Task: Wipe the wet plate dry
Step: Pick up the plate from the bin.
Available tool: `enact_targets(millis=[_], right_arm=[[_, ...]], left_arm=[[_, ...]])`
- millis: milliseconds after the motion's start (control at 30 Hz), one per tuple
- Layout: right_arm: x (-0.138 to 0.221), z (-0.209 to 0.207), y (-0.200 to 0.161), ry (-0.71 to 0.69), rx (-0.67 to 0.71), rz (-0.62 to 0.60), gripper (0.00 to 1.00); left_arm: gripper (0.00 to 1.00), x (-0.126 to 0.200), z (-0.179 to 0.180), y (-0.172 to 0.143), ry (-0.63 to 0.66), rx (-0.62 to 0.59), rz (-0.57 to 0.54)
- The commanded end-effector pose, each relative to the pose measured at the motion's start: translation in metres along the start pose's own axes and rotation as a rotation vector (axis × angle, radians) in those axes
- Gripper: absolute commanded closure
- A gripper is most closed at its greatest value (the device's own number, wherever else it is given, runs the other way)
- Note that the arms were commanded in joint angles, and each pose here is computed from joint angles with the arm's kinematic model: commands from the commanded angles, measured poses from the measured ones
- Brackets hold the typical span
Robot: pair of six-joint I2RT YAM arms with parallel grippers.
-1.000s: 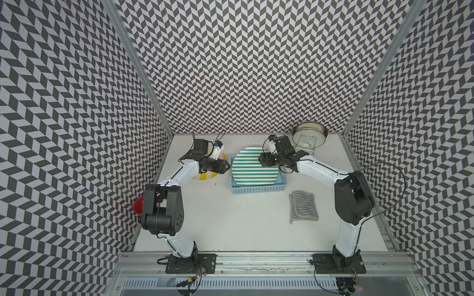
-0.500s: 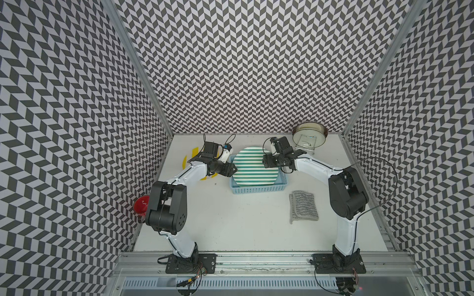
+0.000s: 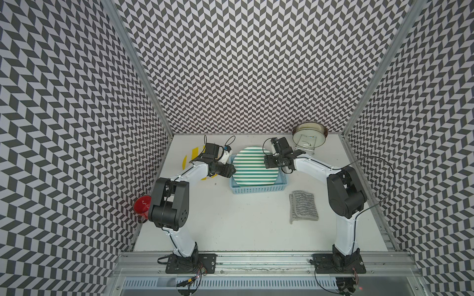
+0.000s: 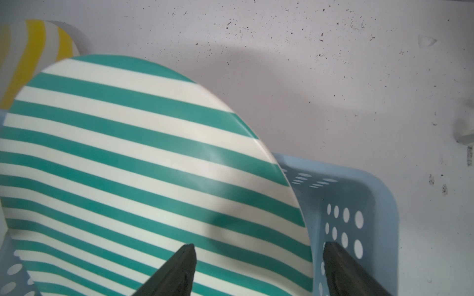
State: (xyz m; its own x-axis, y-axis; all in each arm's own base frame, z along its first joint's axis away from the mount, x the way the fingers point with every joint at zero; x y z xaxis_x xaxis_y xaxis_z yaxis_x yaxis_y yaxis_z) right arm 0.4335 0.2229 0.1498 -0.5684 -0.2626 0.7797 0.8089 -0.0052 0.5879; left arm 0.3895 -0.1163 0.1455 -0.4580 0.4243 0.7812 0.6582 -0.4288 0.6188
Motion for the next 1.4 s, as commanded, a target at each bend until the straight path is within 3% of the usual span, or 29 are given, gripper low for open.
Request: enact_targets(millis=[0,433,633,967,1167,1367], right_arm=[[-0.010,0.003,-0.002,0.060,0.001,0.022,0.18],[0.005,0.003,-0.016,0.334,-0.042,0.075,0.23],[0.000,0.000,-0.020,0.324,-0.039,0.100,0.23],[0.036,0.019,-0.016,0.558,-0.001,0.045,0.41],[0.066,0.032,-0.020,0.786,0.029,0.030,0.52],[0.068,0.033,-0.025,0.816,0.014,0.042,0.54]], left_arm=[[0.35,-0.007,0.000,-0.001,0.010,-0.005,-0.002],[0.36,-0.019,0.007,-0.008,0.048,-0.016,0.027],[0.36,-0.021,0.007,-0.008,0.041,-0.014,0.025],[0.36,-0.022,0.008,-0.008,0.048,-0.020,0.024],[0.36,-0.023,0.008,-0.008,0.044,-0.016,0.017],[0.36,-0.022,0.009,-0.004,0.048,-0.009,0.005]])
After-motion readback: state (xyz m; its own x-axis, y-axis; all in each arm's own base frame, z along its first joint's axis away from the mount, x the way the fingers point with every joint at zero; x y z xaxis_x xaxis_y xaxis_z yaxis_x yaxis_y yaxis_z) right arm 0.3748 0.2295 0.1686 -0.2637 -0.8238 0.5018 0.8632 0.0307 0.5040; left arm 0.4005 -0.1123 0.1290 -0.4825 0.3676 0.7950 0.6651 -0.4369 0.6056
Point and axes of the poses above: each gripper's point midway between its finger pads, its own x axis back along the fingers, its own z axis along the line the jaws close on, y = z × x, the point moved 7 cm from there along x, back along the fingers, and after that the axes turned 8 degrees about -x, right-handed, at the moved point
